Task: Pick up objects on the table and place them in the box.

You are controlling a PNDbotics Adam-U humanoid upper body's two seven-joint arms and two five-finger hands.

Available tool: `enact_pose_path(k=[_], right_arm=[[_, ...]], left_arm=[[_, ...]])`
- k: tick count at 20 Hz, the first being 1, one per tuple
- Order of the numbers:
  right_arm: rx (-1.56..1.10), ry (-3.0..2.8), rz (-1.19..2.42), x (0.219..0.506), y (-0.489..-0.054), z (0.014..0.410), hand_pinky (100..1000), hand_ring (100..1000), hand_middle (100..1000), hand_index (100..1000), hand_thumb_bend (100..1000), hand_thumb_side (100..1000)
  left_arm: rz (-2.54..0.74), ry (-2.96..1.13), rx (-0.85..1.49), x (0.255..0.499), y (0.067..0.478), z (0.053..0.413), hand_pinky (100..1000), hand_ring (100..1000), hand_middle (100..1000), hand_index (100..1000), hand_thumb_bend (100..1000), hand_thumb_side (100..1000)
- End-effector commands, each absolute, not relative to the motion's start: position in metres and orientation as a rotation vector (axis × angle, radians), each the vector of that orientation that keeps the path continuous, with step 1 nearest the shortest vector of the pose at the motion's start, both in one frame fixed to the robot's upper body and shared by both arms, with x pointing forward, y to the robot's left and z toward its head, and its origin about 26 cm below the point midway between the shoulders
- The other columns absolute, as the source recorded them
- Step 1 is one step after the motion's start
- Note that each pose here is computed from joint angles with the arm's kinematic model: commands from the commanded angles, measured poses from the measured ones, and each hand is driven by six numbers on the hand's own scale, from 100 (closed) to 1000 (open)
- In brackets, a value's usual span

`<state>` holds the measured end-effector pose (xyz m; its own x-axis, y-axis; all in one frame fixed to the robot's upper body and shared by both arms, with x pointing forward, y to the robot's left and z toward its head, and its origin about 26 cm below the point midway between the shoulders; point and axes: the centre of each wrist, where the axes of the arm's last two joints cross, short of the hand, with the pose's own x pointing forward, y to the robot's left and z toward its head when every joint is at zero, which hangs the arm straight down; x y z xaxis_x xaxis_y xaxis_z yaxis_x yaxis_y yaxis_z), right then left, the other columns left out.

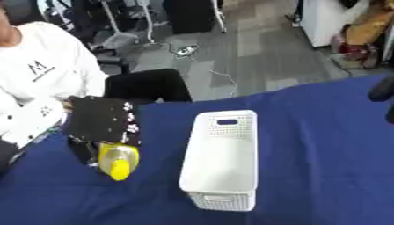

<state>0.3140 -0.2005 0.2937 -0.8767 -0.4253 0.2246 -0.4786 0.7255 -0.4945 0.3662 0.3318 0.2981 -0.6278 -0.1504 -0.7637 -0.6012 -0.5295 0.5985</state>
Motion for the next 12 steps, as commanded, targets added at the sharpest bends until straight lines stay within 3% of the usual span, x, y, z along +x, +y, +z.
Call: enact_pose_path(k=[1,12], right_arm=[[0.753,-2.846,0.860,0.310,-0.198,0.298,614,498,551,624,174,1000],[0.787,-2.841,0.855,0.310,-0.194,0.298,615,498,551,625,173,1000]], left_arm=[[2.115,1.392,-1.172,0.358,0.330,0.322,376,280,176,329,708,449],[1.835,1.509,-1.090,0.354,0.296,0.342,380,286,180,329,721,413]])
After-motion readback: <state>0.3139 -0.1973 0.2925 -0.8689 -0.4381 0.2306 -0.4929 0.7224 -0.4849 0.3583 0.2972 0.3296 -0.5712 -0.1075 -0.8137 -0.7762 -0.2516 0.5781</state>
